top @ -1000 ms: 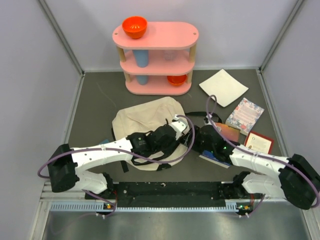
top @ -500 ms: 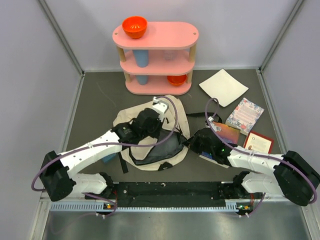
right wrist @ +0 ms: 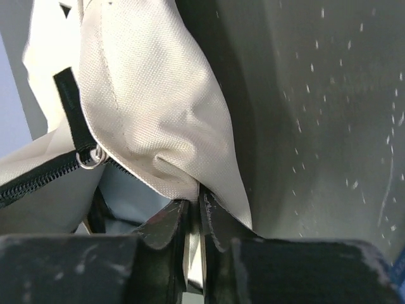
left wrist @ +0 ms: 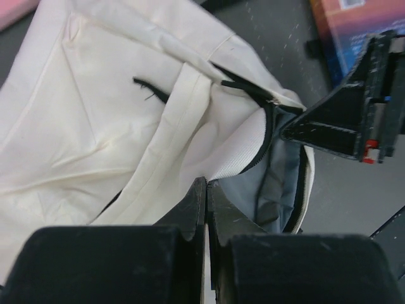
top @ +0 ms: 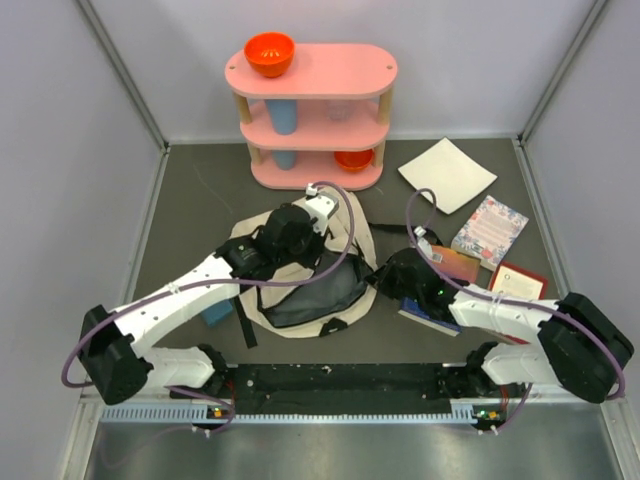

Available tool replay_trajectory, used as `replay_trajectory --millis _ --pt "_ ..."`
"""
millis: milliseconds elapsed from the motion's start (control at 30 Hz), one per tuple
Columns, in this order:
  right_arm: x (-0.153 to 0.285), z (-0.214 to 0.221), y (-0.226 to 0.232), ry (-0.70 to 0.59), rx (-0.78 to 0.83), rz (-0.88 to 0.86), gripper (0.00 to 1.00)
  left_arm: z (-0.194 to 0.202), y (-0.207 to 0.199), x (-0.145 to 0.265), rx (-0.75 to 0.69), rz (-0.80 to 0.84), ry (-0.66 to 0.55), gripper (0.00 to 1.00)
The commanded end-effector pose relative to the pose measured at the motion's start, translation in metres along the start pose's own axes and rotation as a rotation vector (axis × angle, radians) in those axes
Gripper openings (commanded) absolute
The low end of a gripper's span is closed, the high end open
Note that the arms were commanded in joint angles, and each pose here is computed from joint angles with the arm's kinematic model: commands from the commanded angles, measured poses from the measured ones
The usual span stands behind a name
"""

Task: Pack the student bag
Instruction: Unzip the student bag at the center of the board.

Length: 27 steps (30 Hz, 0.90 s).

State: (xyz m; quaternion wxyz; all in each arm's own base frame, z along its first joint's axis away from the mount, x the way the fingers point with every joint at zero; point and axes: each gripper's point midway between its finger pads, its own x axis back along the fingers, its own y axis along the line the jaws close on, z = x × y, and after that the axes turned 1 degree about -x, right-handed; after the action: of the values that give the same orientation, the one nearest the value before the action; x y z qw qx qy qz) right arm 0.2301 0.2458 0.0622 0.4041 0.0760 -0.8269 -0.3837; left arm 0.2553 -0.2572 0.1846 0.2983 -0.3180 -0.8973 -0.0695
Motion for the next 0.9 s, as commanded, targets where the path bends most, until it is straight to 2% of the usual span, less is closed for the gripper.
replay_trajectory --millis 0,33,67,133,167,200,267,300,367,433,467,533,667,767,833,867 --pt "-0.006 -0.036 -0.010 -0.090 0.063 0.103 0.15 -0.083 -0.003 0.017 -0.066 0.028 -0.188 0.00" --pt "-0.001 -0.042 -0.010 -0.091 0.096 0.126 0.20 -0.086 -0.006 0.009 -0.073 0.043 -0.175 0.00" --pt "0.004 -0.048 -0.008 -0.110 0.110 0.130 0.38 -0.084 -0.007 0.005 -0.079 0.046 -0.161 0.00" --pt "0.024 -0.066 -0.004 -0.188 0.139 0.118 0.65 -0.067 -0.003 -0.008 -0.070 0.028 -0.092 0.00" --pt "0.032 -0.069 -0.013 -0.194 0.147 0.148 0.79 -0.059 -0.003 -0.011 -0.065 0.022 -0.066 0.04" --pt "0.048 -0.080 -0.009 -0.248 0.135 0.126 0.82 -0.051 -0.002 -0.014 -0.058 0.024 -0.047 0.10" --pt "0.064 -0.082 -0.035 -0.257 0.137 0.199 0.86 -0.030 -0.004 -0.017 -0.039 0.040 -0.005 0.22" --pt "0.077 -0.088 -0.038 -0.297 0.123 0.187 0.86 -0.016 -0.005 -0.019 -0.025 0.048 0.019 0.32" --pt "0.090 -0.091 -0.060 -0.318 0.097 0.247 0.90 -0.013 -0.007 -0.016 -0.013 0.061 0.009 0.55" --pt "0.102 -0.095 -0.069 -0.356 0.073 0.234 0.91 -0.007 -0.014 -0.011 -0.006 0.100 0.016 0.64" --pt "0.105 -0.097 -0.073 -0.369 0.059 0.238 0.93 -0.007 -0.014 -0.009 -0.003 0.104 0.015 0.74" --pt "0.112 -0.100 -0.084 -0.391 0.026 0.247 0.95 -0.010 -0.019 -0.005 0.003 0.132 0.000 0.84" --pt "0.119 -0.104 -0.099 -0.406 -0.005 0.292 0.96 -0.025 -0.032 -0.002 0.011 0.198 -0.045 0.97" --pt "0.124 -0.112 -0.113 -0.423 -0.032 0.356 0.99 -0.043 -0.044 0.000 0.036 0.251 -0.070 0.99" --pt "0.123 -0.118 -0.114 -0.406 -0.020 0.359 0.99 -0.059 -0.051 -0.001 0.051 0.280 -0.112 0.99" --pt "0.120 -0.116 -0.112 -0.358 -0.015 0.358 0.99 -0.065 -0.053 -0.002 0.063 0.293 -0.125 0.99"
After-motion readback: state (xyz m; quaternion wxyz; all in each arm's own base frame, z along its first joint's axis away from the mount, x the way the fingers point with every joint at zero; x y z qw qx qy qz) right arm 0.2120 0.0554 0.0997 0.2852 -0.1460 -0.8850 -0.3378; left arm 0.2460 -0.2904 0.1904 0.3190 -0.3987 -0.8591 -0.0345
